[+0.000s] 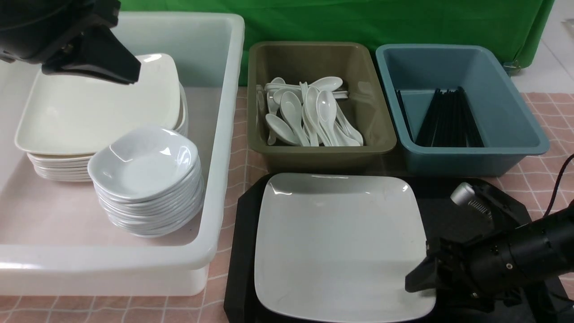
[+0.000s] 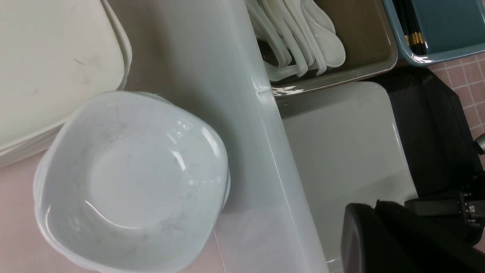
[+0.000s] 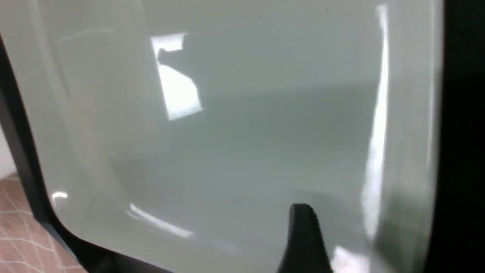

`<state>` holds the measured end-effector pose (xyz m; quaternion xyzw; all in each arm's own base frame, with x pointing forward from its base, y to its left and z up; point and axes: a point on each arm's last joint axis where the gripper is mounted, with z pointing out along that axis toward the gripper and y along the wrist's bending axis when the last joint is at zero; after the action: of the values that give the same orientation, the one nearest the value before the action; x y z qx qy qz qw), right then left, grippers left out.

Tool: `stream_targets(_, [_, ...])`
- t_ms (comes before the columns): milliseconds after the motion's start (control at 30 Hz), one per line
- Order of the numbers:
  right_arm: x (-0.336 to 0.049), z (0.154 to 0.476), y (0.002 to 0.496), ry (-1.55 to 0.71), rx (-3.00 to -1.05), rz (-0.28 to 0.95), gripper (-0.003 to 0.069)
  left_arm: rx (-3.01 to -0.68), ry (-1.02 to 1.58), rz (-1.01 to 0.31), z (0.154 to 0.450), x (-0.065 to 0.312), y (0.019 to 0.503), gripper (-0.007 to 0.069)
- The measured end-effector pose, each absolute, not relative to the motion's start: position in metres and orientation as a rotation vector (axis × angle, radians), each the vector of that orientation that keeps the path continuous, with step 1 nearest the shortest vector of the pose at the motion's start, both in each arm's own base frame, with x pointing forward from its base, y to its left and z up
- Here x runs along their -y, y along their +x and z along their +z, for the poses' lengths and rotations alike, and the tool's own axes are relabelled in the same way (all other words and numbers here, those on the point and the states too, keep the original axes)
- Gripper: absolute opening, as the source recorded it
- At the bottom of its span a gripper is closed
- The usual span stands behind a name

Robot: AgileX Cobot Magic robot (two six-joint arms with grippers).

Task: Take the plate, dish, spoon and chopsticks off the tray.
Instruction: Use the right arm to grab a plate from the dinner plate

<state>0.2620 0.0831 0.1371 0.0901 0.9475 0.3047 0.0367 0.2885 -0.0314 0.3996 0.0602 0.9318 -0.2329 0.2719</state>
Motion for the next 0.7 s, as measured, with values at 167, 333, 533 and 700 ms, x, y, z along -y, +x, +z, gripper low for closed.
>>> stream_targets(167, [-0.086, 0.132, 0.265, 0.333, -2.906, 0.995, 0.0498, -2.507, 0.165, -0.626, 0.400, 0.031, 0.289, 0.0020])
stream_targets(333, [-0.087, 0.127, 0.266, 0.354, -2.916, 1.028, 0.0399, -2.506, 0.168, -0.624, 0.400, 0.031, 0.289, 0.0020])
stream_targets(533, [-0.085, 0.124, 0.267, 0.368, -2.919, 1.017, 0.0161, -2.506, 0.168, -0.624, 0.400, 0.031, 0.289, 0.0020])
stream_targets(700, [-0.084, 0.133, 0.265, 0.338, -2.899, 1.025, 0.0162, -2.505, 0.170, -0.624, 0.400, 0.031, 0.289, 0.0020])
